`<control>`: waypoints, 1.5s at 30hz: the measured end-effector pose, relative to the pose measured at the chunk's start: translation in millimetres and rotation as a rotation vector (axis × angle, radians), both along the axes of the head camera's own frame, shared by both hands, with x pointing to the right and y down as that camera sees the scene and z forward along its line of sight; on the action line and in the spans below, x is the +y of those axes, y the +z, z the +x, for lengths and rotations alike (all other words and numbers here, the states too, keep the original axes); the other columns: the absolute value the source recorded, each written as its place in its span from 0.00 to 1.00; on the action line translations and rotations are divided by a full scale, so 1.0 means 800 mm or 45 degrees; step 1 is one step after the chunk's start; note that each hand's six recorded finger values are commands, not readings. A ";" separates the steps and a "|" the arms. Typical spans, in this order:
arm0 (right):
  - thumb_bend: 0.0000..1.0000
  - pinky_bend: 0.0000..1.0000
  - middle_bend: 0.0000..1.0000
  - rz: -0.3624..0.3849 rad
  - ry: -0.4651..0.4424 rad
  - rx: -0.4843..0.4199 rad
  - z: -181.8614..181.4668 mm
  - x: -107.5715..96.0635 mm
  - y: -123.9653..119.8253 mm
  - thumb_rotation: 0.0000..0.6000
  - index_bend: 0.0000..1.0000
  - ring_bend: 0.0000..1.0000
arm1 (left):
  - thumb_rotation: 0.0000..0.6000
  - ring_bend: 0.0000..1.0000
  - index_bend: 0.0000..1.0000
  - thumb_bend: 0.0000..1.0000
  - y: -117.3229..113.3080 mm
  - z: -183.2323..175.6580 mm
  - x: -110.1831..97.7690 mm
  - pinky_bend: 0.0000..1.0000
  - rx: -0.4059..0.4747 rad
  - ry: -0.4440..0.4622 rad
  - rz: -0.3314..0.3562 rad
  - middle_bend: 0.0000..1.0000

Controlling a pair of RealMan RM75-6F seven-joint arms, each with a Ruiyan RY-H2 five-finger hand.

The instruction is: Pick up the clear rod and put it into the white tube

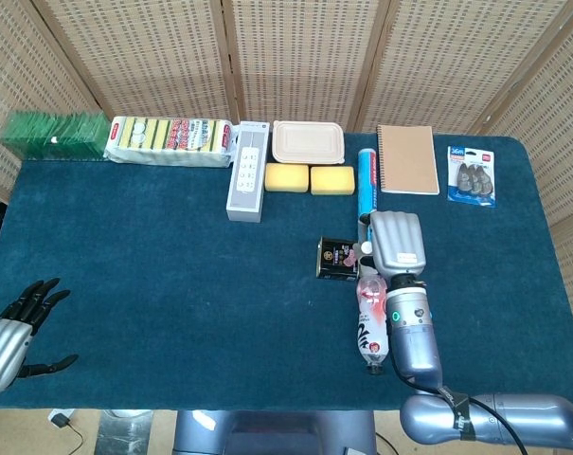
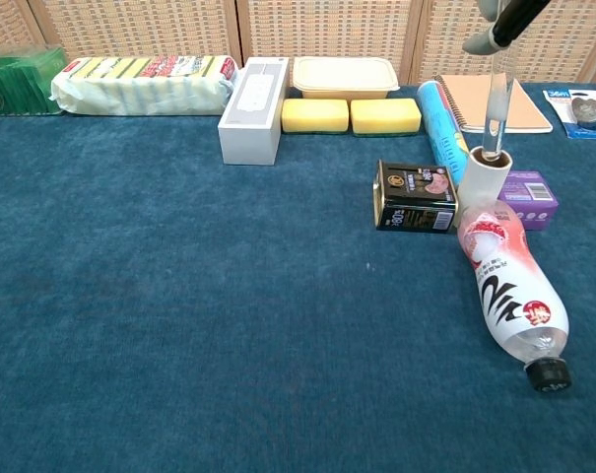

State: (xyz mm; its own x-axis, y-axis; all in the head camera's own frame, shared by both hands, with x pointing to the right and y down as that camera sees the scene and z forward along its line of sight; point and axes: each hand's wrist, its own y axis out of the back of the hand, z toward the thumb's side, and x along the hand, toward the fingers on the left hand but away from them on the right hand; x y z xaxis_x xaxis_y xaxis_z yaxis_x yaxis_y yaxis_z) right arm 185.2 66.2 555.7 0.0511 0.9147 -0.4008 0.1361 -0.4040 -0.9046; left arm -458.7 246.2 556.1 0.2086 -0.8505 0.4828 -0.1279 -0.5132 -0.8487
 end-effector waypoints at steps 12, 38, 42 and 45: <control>0.34 0.94 1.00 -0.013 0.001 0.006 0.000 -0.003 0.010 1.00 0.80 1.00 | 0.76 0.02 0.11 0.11 -0.001 -0.002 -0.001 0.23 -0.004 -0.006 0.009 0.06; 0.29 0.87 0.95 -0.122 0.001 0.039 0.013 -0.008 0.059 1.00 0.77 0.96 | 0.75 0.02 0.11 0.11 0.011 -0.001 -0.006 0.23 -0.036 -0.021 -0.019 0.06; 0.28 0.85 0.92 -0.133 -0.008 0.043 0.012 -0.006 0.064 1.00 0.74 0.92 | 0.75 0.02 0.11 0.11 0.011 -0.001 -0.007 0.23 -0.035 -0.020 -0.019 0.06; 0.28 0.82 0.89 -0.141 -0.020 0.045 0.010 -0.003 0.068 1.00 0.73 0.89 | 0.76 0.02 0.11 0.11 0.011 0.000 -0.006 0.23 -0.034 -0.019 -0.022 0.06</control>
